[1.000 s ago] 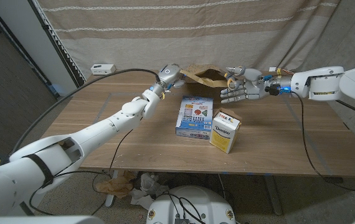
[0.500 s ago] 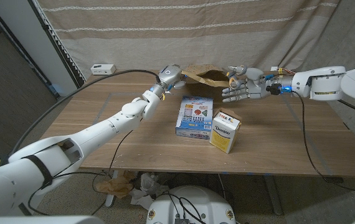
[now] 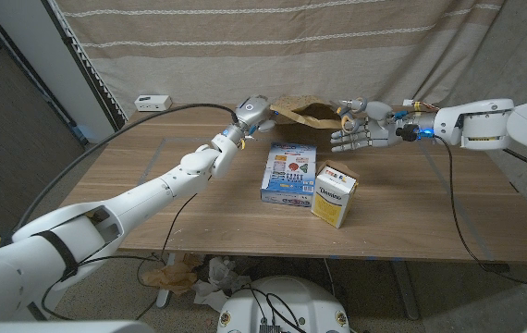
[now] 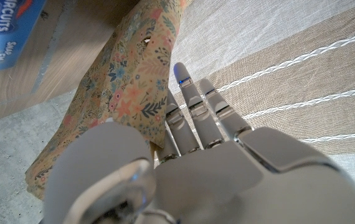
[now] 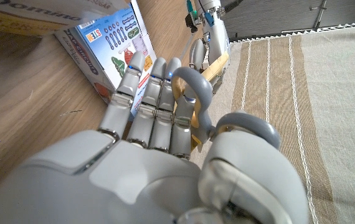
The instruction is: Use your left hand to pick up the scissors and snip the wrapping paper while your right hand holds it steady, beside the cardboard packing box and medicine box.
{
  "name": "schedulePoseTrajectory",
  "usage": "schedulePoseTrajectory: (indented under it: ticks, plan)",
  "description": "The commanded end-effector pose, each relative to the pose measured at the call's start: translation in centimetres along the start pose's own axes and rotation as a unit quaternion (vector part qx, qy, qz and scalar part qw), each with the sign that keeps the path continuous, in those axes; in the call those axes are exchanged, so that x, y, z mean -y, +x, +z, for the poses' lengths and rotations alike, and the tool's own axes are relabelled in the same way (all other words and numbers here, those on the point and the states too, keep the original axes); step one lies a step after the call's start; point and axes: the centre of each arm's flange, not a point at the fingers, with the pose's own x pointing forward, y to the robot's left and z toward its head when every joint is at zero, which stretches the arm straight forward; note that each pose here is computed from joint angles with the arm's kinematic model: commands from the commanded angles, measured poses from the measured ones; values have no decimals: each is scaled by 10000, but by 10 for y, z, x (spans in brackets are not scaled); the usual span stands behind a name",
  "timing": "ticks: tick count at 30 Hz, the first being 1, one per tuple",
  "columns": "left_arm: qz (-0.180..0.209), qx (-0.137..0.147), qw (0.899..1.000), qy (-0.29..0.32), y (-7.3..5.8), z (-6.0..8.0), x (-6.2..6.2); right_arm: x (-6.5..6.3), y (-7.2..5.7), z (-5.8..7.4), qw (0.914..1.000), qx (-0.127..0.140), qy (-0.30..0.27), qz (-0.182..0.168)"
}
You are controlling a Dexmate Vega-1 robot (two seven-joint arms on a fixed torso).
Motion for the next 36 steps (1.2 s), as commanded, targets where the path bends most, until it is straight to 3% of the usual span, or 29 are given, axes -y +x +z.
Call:
schedulePoseTrajectory:
  ticks: [1,21,36]
  plan:
    - [105,25,9999,-33,-6,2,3,-3,-5,-3,9999,76,6,-119]
    - [131,269,9994,-166,-25,-13,3,-19,6,-8,9991,298,114,-291]
    - [87,330,9992,-220,-20,-10,10,-14,-1,-9,9986,330,105,-409]
